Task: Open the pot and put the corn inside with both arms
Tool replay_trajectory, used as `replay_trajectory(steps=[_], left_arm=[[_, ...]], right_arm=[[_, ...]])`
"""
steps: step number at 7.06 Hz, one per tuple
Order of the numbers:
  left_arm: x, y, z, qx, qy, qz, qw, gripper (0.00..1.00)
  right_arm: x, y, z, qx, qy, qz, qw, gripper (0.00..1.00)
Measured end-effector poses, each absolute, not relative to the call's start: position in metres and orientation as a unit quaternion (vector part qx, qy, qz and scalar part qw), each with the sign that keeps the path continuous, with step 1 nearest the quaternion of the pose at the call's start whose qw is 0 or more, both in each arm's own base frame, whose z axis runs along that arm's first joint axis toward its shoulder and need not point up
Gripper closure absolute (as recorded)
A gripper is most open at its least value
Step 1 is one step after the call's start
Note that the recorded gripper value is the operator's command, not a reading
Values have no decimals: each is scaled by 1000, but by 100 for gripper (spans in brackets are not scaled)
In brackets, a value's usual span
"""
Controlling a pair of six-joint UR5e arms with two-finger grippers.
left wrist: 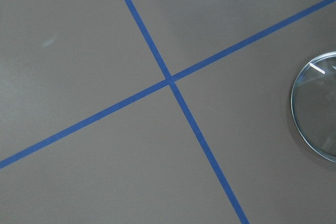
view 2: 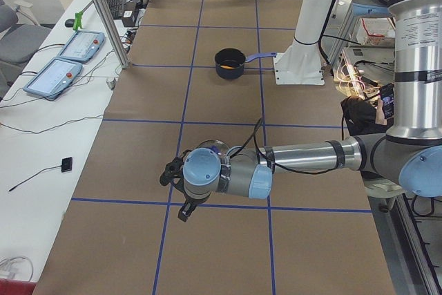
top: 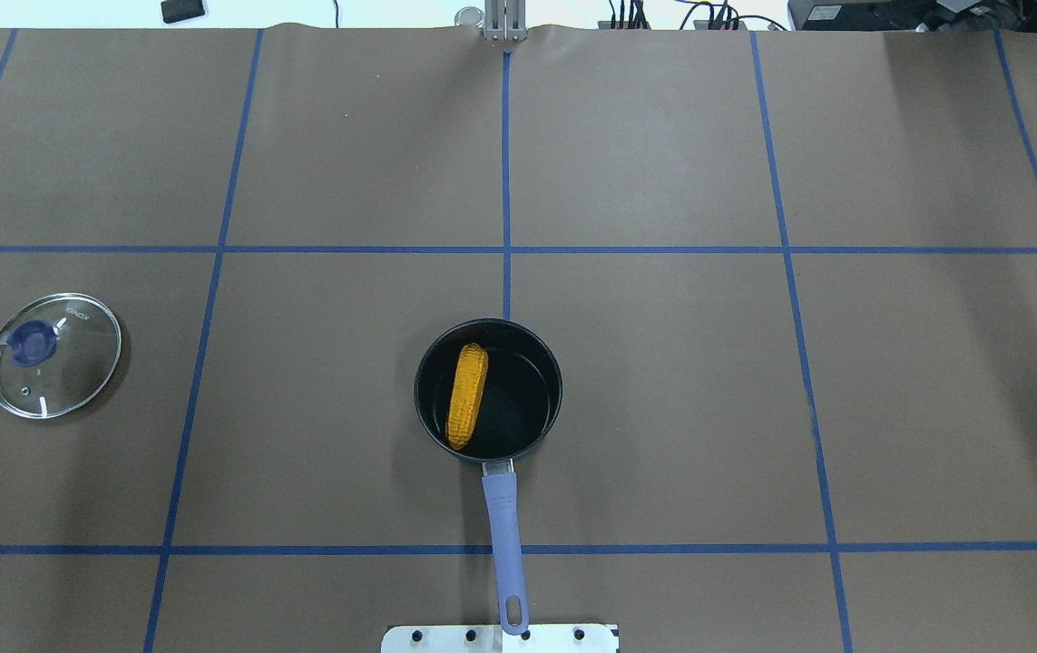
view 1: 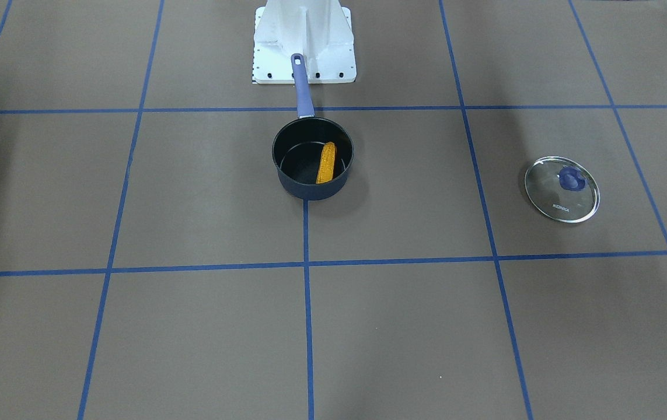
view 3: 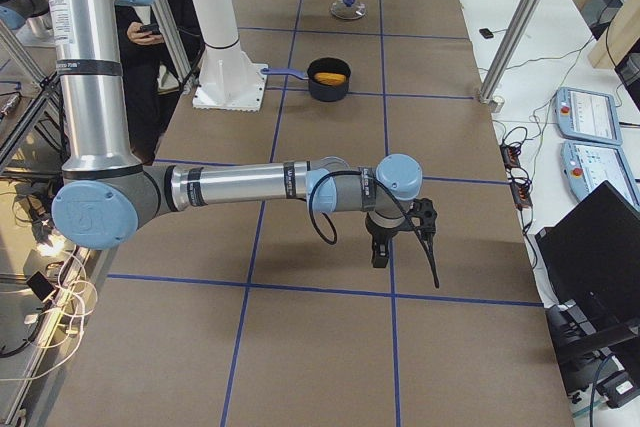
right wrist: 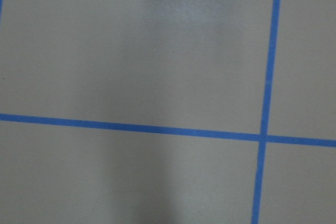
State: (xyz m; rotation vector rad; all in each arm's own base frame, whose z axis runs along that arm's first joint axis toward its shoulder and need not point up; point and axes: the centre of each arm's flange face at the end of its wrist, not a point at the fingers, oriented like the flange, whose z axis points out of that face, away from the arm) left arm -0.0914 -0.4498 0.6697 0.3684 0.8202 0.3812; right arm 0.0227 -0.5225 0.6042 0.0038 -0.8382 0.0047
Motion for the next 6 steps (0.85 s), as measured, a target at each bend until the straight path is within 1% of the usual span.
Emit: replay_trajectory(steps=[6], left_arm=[[-93, -448, 666, 184, 393, 184, 882, 2]], right_arm=[[28, -527, 603, 21, -402, -2, 916, 0]])
